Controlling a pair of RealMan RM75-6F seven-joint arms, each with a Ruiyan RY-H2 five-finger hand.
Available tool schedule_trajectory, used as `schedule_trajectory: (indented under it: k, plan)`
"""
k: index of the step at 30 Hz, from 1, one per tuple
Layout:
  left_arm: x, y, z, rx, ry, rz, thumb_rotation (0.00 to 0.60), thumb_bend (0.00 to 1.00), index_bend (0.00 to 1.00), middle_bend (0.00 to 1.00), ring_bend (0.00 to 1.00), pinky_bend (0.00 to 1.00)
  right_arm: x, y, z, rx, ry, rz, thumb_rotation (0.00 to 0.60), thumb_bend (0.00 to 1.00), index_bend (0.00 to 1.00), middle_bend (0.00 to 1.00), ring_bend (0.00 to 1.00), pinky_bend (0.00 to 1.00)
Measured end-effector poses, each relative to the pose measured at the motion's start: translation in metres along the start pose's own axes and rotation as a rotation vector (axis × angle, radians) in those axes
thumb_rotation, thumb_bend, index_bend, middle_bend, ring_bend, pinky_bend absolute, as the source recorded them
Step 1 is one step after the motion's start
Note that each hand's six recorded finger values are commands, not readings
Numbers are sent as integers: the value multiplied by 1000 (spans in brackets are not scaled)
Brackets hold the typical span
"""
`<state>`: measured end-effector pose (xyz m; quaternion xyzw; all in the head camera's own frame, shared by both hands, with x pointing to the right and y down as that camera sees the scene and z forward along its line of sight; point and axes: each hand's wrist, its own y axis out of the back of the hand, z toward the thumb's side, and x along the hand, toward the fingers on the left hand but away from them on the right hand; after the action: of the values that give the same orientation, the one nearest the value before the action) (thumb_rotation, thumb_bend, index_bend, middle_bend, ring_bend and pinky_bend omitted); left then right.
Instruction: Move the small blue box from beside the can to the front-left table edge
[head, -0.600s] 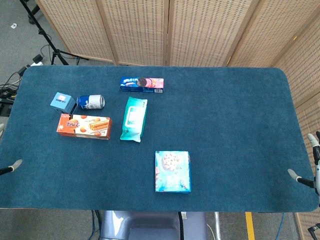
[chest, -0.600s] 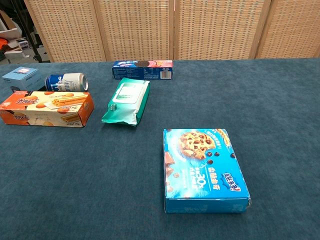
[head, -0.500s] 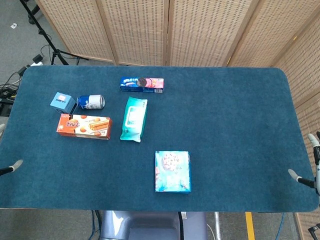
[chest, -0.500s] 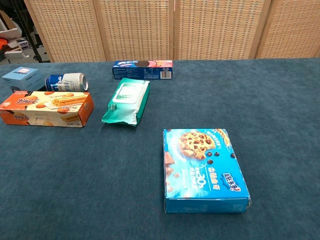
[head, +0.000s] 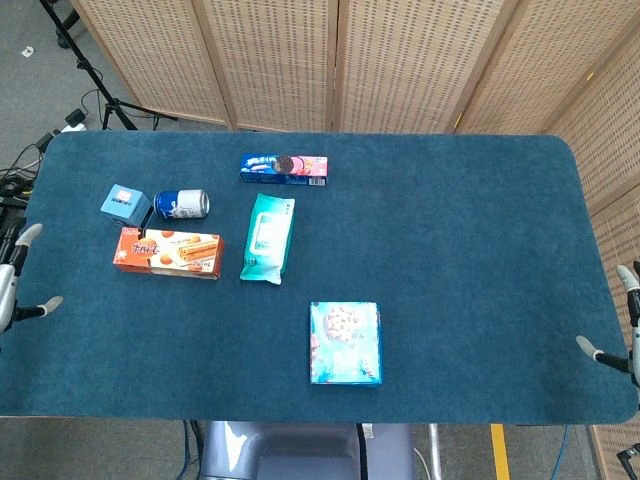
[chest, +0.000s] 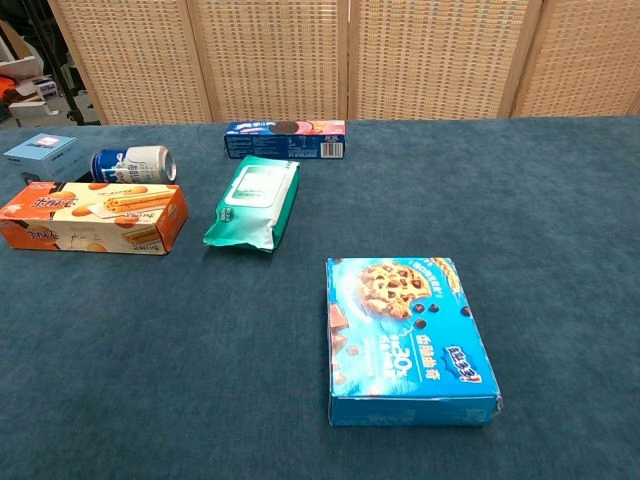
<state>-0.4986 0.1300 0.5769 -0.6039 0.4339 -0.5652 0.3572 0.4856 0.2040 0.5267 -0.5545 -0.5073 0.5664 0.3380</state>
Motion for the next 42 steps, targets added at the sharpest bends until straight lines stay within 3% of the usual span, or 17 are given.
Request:
schedule_trajectory:
  k: [7,15,23,36,39,42]
  plan:
    - [84,-6,2,169,-52,-72,600,0,0,0,0,0,-6,-8,-5,28,-38,13,600,0,0,0,0,0]
    - [155,-23,7,294,-14,-172,600,0,0,0,0,0,-12,-19,-7,62,-65,37,600,0,0,0,0,0]
    - [190,-55,25,322,21,-252,600,0,0,0,0,0,-18,-28,-9,96,-87,51,600,0,0,0,0,0]
    - [215,-75,47,348,45,-299,600,0,1,0,0,7,-23,-33,-15,109,-116,61,600,0,0,0,0,0]
    - [219,-80,51,363,54,-314,600,0,59,8,0,72,-23,-33,-15,111,-120,61,600,0,0,0,0,0]
    - [222,-86,57,366,59,-325,600,0,237,161,90,161,-24,-34,-16,112,-122,62,600,0,0,0,0,0]
